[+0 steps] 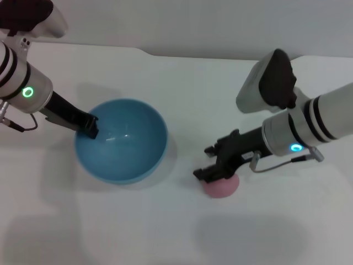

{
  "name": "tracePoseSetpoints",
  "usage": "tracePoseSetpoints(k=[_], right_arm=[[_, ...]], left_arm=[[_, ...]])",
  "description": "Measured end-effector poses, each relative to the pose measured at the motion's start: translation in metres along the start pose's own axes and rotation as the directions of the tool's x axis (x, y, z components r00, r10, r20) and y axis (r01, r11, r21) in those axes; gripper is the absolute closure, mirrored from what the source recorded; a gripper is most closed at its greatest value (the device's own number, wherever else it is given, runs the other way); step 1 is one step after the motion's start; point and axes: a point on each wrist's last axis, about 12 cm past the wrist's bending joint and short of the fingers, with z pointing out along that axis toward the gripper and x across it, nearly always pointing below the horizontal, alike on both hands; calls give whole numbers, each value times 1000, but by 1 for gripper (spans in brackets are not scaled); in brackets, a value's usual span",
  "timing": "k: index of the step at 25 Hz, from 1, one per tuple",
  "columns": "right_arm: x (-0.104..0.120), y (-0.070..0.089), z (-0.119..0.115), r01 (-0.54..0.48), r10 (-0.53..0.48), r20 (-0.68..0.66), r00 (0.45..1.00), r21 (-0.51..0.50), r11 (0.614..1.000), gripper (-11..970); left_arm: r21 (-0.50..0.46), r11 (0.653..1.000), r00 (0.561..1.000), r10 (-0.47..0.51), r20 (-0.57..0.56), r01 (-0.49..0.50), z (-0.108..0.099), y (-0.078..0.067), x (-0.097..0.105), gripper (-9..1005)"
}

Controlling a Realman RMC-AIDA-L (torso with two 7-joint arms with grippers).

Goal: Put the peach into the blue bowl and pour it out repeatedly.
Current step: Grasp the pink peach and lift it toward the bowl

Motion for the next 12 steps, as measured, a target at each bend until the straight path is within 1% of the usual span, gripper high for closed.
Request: tracePoseSetpoints(k=[7, 12], right_arm=[[15, 2, 3, -40, 40, -64, 997, -5, 999, 291], [25, -1, 4, -55, 58, -139, 989, 27, 998, 292]], left_arm=[[4, 1000, 999, 1, 40, -1, -1, -1, -6, 996], [5, 1000, 999, 3, 54, -3, -1, -2, -8, 996]])
